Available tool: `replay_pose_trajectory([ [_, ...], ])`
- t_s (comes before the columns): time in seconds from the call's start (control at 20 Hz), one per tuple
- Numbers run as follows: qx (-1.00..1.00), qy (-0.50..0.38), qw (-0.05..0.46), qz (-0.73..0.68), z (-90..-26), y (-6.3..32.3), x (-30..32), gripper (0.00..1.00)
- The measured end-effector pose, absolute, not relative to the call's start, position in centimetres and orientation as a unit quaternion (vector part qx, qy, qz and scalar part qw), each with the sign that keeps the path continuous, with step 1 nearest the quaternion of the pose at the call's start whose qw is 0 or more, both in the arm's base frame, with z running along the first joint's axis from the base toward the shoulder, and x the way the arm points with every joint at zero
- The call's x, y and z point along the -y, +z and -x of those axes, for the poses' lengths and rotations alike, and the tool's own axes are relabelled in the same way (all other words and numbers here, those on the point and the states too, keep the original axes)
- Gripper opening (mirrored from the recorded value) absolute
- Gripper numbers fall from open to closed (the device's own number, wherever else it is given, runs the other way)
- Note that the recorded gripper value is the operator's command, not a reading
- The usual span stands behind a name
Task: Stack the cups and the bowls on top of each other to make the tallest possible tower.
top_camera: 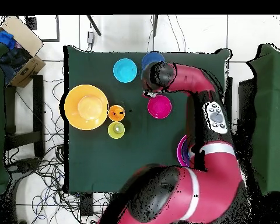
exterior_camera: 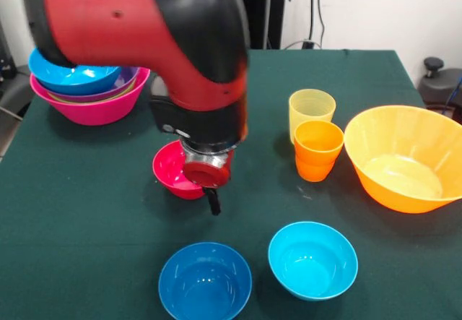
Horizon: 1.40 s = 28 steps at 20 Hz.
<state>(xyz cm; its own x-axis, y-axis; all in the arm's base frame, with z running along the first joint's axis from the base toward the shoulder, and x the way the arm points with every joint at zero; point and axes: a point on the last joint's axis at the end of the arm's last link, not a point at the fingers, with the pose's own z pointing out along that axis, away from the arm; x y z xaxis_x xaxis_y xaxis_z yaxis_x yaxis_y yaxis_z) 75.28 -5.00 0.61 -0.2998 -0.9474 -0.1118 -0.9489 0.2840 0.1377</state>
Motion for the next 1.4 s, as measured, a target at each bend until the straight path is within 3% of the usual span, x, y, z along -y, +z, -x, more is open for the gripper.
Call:
replay_pose_trajectory([
  [0.3, -0.83, 0.121, 0.033, 0.544, -74.8, 2.2, 10.4, 1.0],
  [0.6, -0.84, 0.118, 0.03, 0.528, -74.0, 1.9, 14.0, 1.0],
  [1.4, -0.781, 0.089, -0.069, 0.614, -72.0, -0.3, 9.2, 1.0],
])
